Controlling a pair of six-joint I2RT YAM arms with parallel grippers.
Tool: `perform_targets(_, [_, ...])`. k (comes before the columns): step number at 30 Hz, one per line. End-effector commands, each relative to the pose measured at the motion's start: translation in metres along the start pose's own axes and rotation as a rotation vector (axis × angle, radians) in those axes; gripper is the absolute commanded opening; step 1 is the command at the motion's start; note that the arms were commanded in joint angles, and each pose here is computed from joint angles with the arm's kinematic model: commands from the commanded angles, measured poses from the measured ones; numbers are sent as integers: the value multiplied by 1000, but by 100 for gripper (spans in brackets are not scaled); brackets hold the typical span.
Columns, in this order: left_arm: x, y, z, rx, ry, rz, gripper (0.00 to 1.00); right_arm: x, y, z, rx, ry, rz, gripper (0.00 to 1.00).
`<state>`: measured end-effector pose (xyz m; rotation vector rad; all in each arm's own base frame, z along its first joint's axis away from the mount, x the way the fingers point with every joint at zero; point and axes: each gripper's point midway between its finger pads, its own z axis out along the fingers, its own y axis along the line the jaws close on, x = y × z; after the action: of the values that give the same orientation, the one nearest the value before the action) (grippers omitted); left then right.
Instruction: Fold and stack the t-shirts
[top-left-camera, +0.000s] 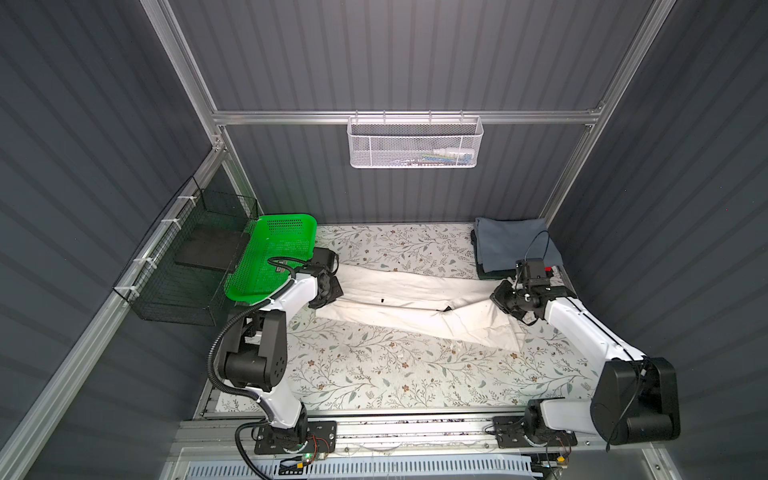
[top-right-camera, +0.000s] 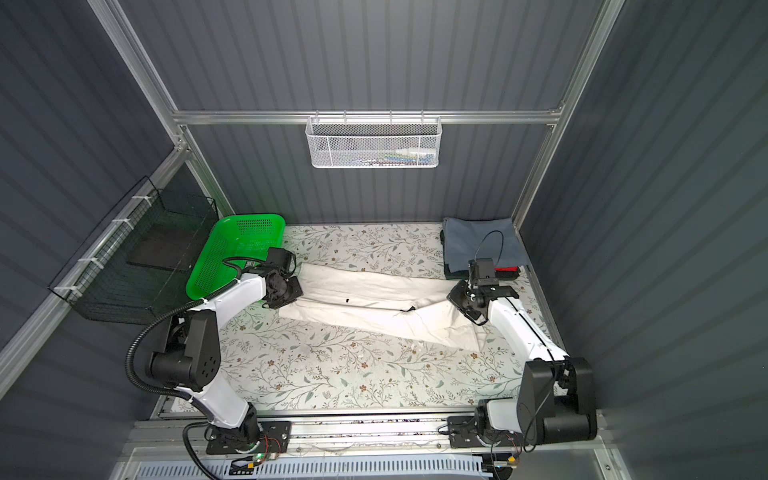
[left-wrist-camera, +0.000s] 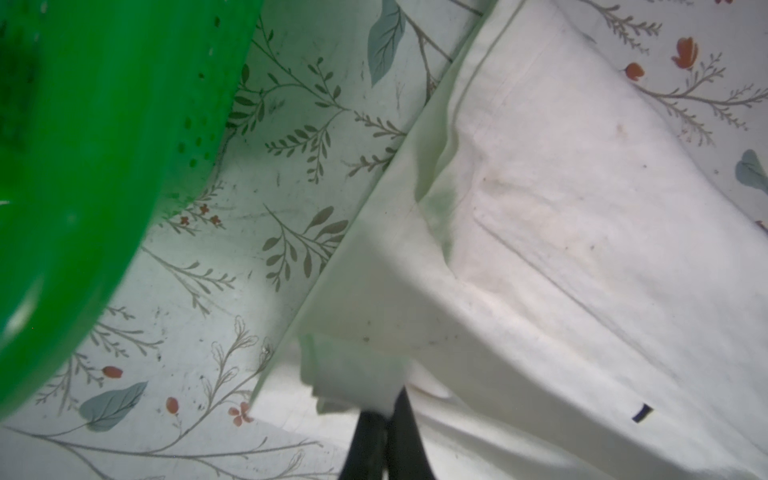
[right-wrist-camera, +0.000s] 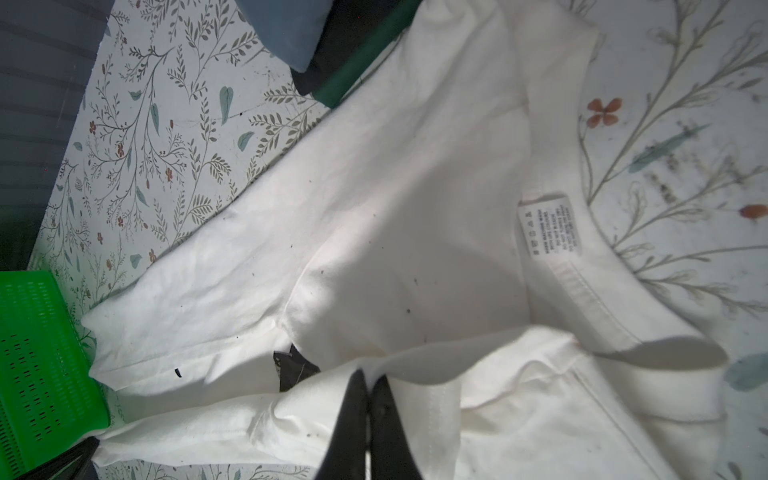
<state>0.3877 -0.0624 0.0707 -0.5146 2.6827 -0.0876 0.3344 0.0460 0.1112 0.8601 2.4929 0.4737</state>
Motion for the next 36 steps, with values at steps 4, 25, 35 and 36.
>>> perform_targets(4, [-11,-2,11,-8,-3,-20,0,-10,5,5,-9,-13,-8,0])
perform_targets(25, [-37,-14,-7,26,-63,-29,62,-16,0,10,-14,34,-28,56])
perform_targets(35, [-26,-54,-41,146,-129,70,98,13,-18,-6,-6,66,-7,78])
perform_targets(36, [-23,-63,-47,163,-142,99,99,18,-22,-3,-5,76,5,79])
